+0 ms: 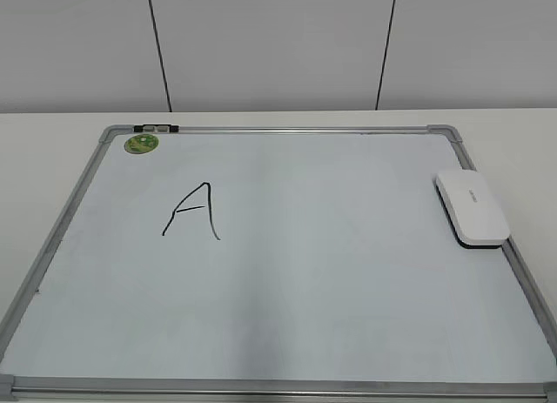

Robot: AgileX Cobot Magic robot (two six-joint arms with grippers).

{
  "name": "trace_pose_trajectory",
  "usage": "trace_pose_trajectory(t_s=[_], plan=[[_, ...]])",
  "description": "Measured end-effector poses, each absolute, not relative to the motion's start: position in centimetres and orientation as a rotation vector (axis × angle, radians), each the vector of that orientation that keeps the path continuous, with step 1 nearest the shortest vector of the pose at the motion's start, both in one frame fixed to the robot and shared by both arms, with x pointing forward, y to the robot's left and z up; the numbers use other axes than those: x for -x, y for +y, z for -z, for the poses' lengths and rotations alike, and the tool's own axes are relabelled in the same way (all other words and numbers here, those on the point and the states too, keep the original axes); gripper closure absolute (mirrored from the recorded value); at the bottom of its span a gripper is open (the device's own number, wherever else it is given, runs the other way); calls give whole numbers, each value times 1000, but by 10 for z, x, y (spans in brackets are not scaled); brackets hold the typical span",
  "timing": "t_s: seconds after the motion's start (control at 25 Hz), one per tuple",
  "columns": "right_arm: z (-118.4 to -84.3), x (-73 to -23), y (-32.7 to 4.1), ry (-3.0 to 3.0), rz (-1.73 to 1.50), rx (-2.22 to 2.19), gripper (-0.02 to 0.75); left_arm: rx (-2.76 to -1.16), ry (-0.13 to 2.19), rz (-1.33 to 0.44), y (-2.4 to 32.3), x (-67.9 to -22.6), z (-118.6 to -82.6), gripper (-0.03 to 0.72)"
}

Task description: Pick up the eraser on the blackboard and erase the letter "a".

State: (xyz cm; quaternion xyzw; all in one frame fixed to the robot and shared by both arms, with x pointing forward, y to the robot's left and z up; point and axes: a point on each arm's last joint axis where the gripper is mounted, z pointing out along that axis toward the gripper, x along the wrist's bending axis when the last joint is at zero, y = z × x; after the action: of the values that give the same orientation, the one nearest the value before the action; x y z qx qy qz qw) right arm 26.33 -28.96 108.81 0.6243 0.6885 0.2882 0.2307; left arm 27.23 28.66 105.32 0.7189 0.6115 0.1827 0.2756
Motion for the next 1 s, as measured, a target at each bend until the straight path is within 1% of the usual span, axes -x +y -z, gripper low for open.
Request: trace_pose_trajectory(t_s=[0.2, 0.32, 0.56, 1.0], plan=[[-1057, -258, -294, 1888, -720, -1718, 150, -1917, 1636, -507, 287, -274, -1053, 229], [-1046, -260, -294, 1894, -707, -1726, 150, -1895, 1626, -529, 287, -277, -1052, 229], [-1040, -266, -295, 1868, -730, -1706, 150, -1871, 1617, -557, 287, -282, -1047, 229], [-1040, -267, -294, 1861, -745, -1700, 150, -1873, 1617, -576, 288, -282, -1047, 229]])
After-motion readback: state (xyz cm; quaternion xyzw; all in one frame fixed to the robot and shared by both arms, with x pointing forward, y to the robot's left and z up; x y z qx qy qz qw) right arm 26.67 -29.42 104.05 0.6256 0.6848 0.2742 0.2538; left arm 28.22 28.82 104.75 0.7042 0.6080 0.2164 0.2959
